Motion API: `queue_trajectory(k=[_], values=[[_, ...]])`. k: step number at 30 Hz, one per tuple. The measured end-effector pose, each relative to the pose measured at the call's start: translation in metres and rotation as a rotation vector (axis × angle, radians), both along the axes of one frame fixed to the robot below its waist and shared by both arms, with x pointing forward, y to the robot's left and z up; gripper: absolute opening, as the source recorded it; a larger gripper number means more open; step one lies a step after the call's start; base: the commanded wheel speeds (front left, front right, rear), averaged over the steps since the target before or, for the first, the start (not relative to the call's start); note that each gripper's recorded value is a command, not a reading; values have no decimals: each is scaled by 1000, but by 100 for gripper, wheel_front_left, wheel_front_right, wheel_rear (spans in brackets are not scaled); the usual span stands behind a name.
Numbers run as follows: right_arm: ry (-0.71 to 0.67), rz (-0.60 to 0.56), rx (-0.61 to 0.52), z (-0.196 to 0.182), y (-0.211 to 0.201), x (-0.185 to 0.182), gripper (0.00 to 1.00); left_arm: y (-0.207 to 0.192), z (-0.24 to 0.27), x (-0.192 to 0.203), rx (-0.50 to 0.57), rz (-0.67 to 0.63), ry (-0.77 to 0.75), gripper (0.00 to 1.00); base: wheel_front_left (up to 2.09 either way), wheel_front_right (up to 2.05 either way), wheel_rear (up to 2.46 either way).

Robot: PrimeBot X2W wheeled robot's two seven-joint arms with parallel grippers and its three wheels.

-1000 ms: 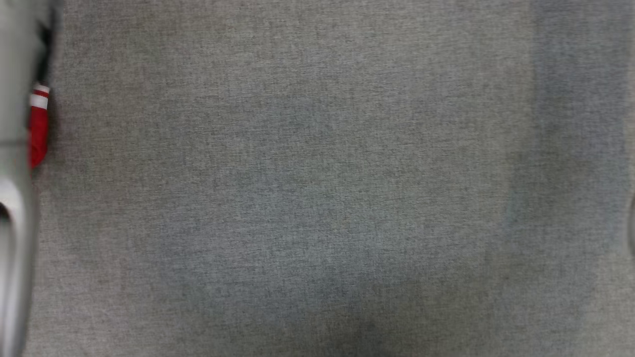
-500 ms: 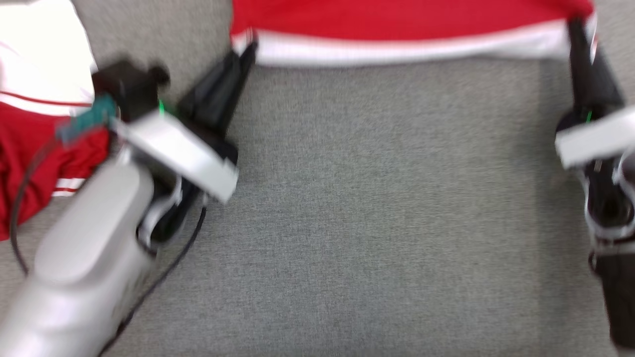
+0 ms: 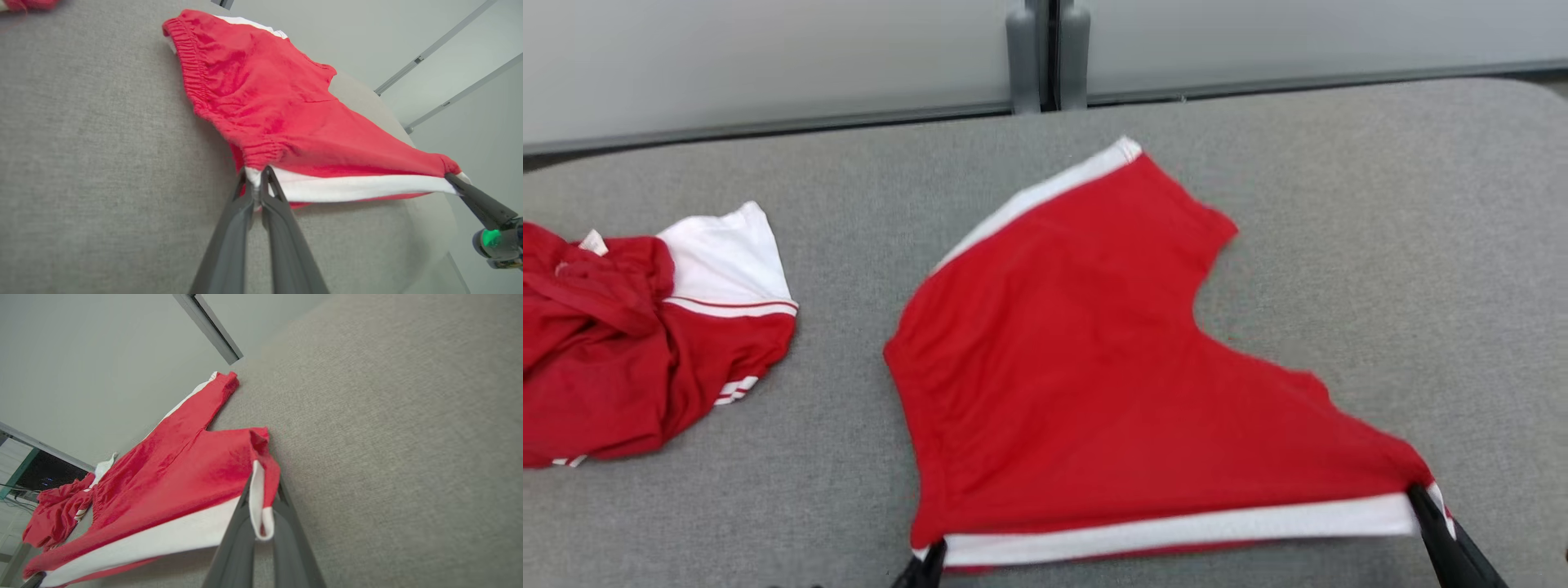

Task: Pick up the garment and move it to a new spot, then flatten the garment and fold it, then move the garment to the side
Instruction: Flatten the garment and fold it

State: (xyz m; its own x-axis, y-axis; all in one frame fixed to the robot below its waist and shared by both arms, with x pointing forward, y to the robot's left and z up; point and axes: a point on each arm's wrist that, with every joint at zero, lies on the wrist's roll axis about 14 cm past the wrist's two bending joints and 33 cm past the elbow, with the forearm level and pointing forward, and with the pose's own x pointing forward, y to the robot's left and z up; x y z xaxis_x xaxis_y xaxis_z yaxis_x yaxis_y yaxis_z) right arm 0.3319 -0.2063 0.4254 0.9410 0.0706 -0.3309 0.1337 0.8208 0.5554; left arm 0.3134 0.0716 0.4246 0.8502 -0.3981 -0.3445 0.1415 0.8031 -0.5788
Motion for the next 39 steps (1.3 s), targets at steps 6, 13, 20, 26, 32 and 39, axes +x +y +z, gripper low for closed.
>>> queue_trajectory(k=[6,13,20,26,32,39], values=[[-7,-64,15,15,-10,-41,0,-5,24,-32,-46,31,-22,0,0,0,0],[-59,83,-60,35,9,35,0,-5,40,5,-95,32,-69,0,0,0,0],[-26,307,-196,30,38,149,0,2,40,62,-118,33,-74,0,0,0,0],[24,443,-213,12,81,210,0,16,31,92,-74,68,-59,0,0,0,0],[95,560,-246,-13,121,239,0,25,10,105,-41,101,-5,0,0,0,0],[140,608,-290,-26,132,252,0,29,2,111,-47,126,17,0,0,0,0]])
